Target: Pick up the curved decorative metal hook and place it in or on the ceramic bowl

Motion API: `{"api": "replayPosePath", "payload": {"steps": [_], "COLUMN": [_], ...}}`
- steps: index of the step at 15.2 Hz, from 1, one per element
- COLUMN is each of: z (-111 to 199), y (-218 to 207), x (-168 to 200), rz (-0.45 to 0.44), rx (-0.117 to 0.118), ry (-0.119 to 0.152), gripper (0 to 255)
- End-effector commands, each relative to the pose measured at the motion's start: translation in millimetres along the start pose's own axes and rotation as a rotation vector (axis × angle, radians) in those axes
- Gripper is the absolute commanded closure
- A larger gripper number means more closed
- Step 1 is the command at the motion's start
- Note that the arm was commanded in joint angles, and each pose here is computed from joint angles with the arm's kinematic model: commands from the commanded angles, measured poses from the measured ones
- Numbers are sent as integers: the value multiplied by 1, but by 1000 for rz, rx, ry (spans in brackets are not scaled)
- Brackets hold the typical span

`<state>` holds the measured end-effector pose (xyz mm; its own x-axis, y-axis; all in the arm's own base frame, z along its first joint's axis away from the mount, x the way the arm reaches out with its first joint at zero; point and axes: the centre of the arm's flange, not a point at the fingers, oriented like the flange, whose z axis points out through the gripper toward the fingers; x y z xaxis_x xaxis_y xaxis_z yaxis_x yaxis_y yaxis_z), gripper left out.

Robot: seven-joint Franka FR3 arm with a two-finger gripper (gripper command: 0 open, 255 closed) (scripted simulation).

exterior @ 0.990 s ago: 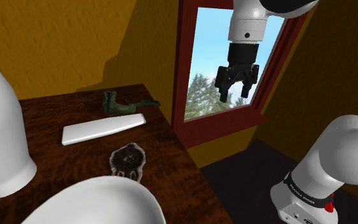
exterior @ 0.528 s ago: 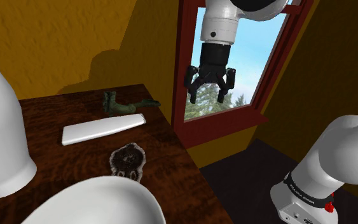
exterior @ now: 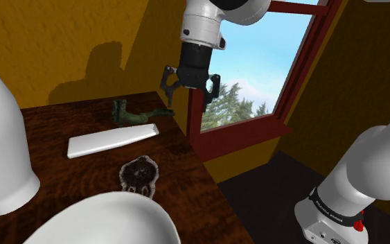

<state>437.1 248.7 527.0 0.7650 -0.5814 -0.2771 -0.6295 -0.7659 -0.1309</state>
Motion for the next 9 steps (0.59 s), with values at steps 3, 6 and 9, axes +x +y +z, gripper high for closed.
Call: {"api": "replayPosePath", "payload": {"steps": [3, 6, 9], "z": [2, 3, 8], "y": [-43, -74, -89], "x": [16, 29, 36], "rz": [110, 189, 225], "rx": [49, 85, 102], "ry": [-11, -19, -23], "gripper": [0, 0, 0]}}
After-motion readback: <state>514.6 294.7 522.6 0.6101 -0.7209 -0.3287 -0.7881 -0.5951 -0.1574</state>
